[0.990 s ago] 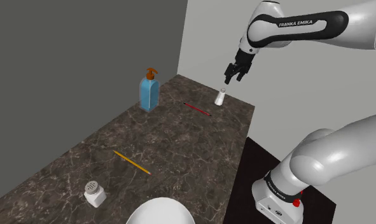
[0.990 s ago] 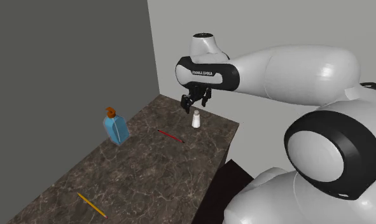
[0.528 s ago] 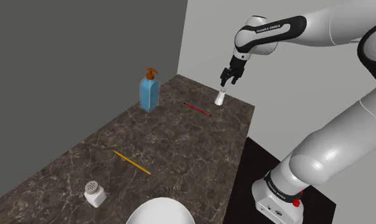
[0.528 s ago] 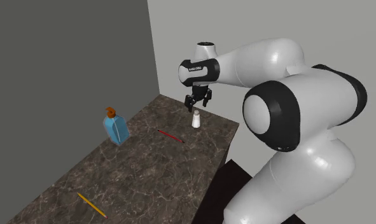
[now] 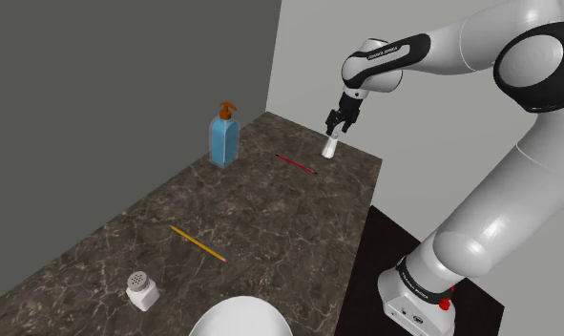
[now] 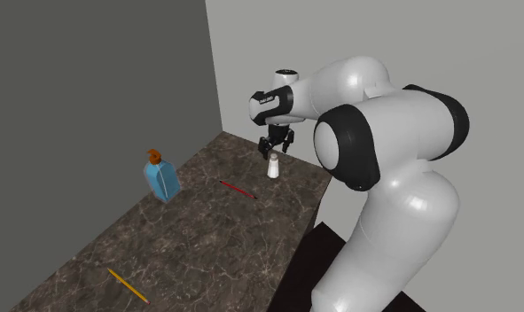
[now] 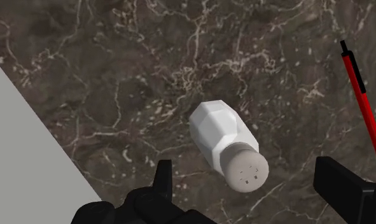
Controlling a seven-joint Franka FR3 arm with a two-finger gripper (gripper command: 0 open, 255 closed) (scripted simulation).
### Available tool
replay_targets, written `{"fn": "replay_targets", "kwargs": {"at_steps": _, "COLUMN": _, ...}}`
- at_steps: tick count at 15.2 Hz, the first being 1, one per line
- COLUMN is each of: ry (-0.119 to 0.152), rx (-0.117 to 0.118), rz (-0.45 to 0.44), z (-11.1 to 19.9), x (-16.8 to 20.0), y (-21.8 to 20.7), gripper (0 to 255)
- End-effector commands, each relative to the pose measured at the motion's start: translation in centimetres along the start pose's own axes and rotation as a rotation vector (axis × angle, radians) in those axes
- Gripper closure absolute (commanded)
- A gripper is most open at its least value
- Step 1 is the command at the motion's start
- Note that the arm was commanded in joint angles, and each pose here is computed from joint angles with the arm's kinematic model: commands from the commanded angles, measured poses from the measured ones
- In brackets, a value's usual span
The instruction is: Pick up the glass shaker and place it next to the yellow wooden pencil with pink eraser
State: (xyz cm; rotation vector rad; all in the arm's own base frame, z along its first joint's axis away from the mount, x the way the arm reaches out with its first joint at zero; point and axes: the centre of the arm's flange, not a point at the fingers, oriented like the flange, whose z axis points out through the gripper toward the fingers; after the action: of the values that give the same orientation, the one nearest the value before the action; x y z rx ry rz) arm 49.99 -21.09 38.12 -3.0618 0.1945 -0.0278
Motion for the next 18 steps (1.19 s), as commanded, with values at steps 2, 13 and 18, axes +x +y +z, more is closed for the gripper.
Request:
{"fn": "replay_targets", "kwargs": {"at_steps": 2, "ry": 0.0, "rx": 0.0, "rz": 0.0, "z": 1.88, "x": -0.08, "y": -0.01, "gripper": 0}}
{"fn": "replay_targets", "kwargs": {"at_steps": 13, "ry": 0.0, "rx": 0.0, "rz": 0.0, "z": 1.88, "x": -0.08, "y": -0.01, "gripper": 255}}
{"fn": "replay_targets", "kwargs": {"at_steps": 18, "ry": 0.0, "rx": 0.0, "rz": 0.0, "z": 1.89, "x": -0.1, "y": -0.01, "gripper": 255}}
